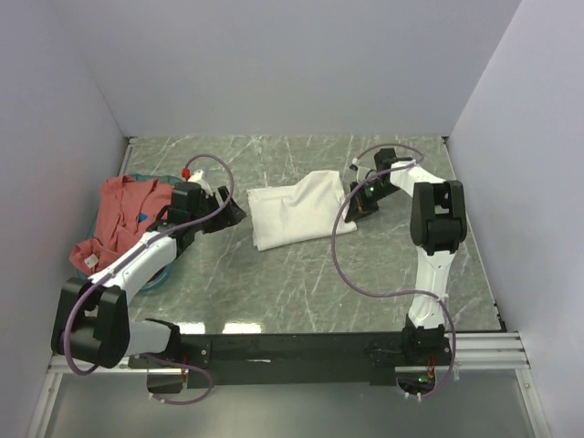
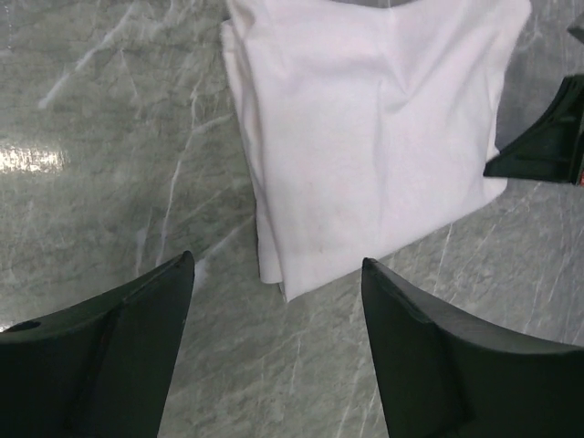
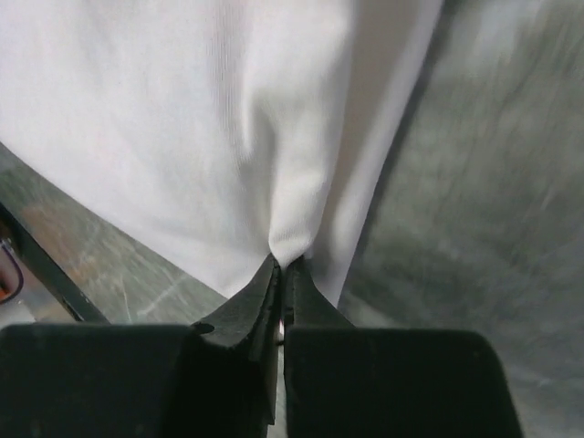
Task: Fold and stack the t-shirts
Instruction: Fold the tshirt
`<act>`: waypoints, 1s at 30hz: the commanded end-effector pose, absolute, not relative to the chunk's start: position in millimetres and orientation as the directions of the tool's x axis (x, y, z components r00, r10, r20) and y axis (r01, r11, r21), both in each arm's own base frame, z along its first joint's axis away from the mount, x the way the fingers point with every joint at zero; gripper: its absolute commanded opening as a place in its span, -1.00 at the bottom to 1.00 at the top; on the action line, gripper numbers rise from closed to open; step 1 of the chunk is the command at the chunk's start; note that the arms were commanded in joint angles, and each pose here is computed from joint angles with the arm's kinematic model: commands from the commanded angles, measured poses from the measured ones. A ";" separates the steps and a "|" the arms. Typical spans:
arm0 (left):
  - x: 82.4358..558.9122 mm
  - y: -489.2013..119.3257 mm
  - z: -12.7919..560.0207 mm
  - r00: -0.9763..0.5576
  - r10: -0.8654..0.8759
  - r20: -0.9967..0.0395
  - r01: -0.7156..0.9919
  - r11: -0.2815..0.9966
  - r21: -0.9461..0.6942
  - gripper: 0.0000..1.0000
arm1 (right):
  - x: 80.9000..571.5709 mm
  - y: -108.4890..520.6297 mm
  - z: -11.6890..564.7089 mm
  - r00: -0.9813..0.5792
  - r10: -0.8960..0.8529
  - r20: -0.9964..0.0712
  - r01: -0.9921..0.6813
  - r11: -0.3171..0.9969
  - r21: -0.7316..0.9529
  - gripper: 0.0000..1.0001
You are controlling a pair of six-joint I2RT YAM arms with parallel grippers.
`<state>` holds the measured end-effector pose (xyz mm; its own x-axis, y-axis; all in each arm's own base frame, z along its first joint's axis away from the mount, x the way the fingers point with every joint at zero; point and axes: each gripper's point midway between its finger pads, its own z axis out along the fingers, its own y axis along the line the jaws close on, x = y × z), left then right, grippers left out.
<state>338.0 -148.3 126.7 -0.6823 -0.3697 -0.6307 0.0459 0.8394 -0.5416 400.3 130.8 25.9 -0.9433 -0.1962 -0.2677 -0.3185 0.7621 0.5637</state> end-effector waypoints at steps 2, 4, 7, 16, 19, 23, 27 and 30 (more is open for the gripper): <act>360.9 -156.1 149.2 -0.639 -0.389 -0.663 0.087 0.821 -0.565 0.52 | 365.6 95.1 42.7 -0.935 -0.232 -0.268 -0.336 0.818 0.466 -1.00; 373.4 -171.9 163.9 -0.632 -0.382 -0.675 0.162 0.786 -0.596 0.40 | 340.9 84.1 32.3 -0.938 -0.262 -0.229 -0.340 0.828 0.446 -1.00; 384.4 -191.5 175.0 -0.640 -0.367 -0.675 0.224 0.751 -0.621 0.35 | 315.9 76.6 32.5 -0.931 -0.301 -0.207 -0.364 0.813 0.454 -0.41; 408.9 -239.6 183.5 -0.652 -0.358 -0.668 0.299 0.688 -0.661 0.33 | 377.1 28.9 106.8 -0.817 -0.246 -0.522 -0.409 0.885 0.223 0.37; 432.3 -236.3 165.1 -0.651 -0.374 -0.660 0.230 0.731 -0.642 0.28 | 417.3 44.3 107.6 -0.833 -0.115 -0.541 -0.365 0.849 0.382 0.34; 453.8 -233.7 144.3 -0.672 -0.344 -0.656 0.177 0.785 -0.593 0.29 | 458.0 66.7 108.7 -0.866 -0.003 -0.501 -0.311 0.788 0.532 0.17; 470.3 -231.1 130.7 -0.682 -0.305 -0.665 0.171 0.817 -0.551 0.30 | 480.1 74.5 103.7 -0.874 0.058 -0.482 -0.278 0.755 0.594 0.17; 474.7 -233.1 120.5 -0.704 -0.289 -0.649 0.177 0.814 -0.554 0.30 | 485.6 80.3 96.8 -0.892 0.080 -0.444 -0.253 0.726 0.639 0.16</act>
<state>461.3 -234.2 111.4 -0.7221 -0.3111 -0.6179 0.1460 0.8046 -0.5756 472.0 65.0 67.5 -0.9031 0.0293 -0.4284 -0.2454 0.7834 0.5710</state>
